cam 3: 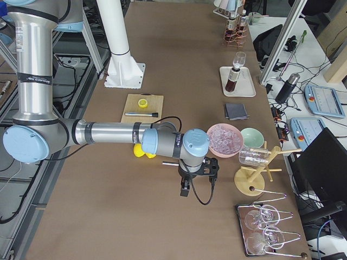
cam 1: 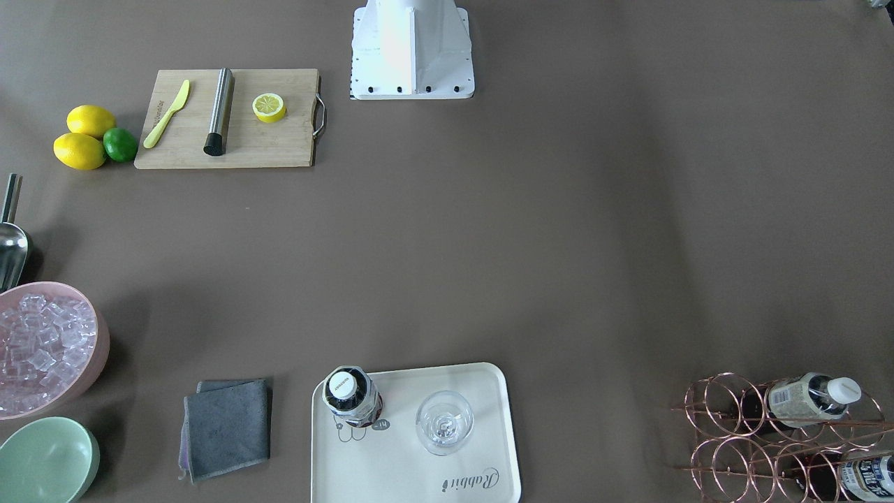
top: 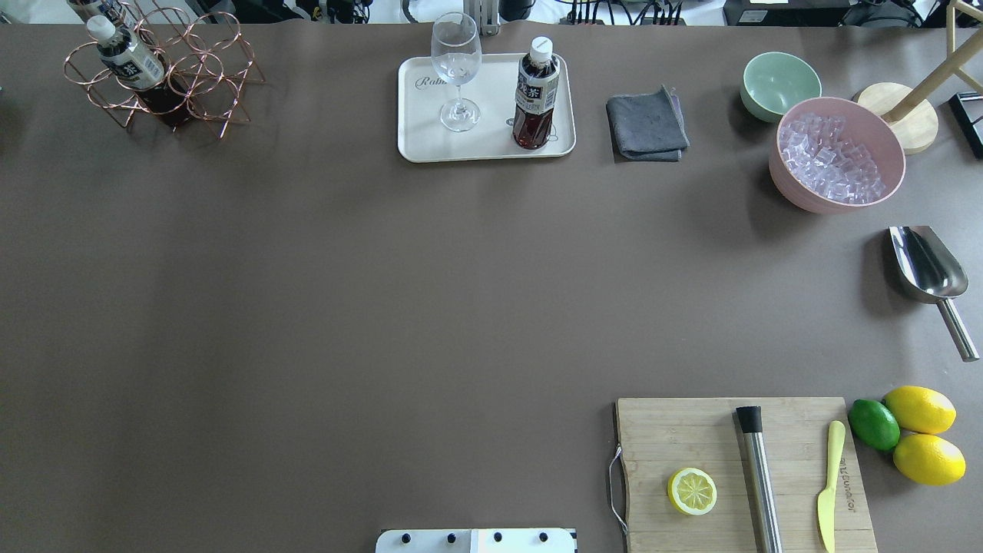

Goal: Take tea from basket to plate

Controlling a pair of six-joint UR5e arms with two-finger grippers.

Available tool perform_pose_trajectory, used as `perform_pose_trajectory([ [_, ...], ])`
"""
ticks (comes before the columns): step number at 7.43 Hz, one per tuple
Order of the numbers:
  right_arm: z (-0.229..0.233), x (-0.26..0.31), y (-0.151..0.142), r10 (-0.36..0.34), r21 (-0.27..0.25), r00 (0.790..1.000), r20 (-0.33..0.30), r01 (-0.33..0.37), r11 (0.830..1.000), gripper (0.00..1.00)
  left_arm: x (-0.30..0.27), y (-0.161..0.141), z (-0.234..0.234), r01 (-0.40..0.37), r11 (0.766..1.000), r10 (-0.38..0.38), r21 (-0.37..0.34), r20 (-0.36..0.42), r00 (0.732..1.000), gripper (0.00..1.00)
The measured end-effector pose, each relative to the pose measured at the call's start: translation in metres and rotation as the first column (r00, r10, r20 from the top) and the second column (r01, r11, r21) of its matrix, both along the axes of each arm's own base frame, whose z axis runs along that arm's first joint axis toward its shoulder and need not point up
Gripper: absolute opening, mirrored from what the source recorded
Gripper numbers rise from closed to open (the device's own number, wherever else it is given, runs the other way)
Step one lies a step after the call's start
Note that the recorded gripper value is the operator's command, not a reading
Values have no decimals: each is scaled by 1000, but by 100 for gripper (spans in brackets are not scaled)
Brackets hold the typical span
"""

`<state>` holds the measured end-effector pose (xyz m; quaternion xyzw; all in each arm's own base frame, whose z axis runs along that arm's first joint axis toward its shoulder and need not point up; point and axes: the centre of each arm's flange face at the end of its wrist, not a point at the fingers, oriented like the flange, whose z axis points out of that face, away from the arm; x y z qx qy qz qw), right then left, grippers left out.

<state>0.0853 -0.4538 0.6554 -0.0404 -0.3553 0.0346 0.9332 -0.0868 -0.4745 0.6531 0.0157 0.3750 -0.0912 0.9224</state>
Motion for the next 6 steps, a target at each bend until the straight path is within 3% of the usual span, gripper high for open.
perform_pose_trajectory([
  [6, 0, 0, 0, 0, 2, 1000, 1, 0, 1000, 100, 0, -2, -3, 1, 1000, -1, 5, 0, 1000, 98],
])
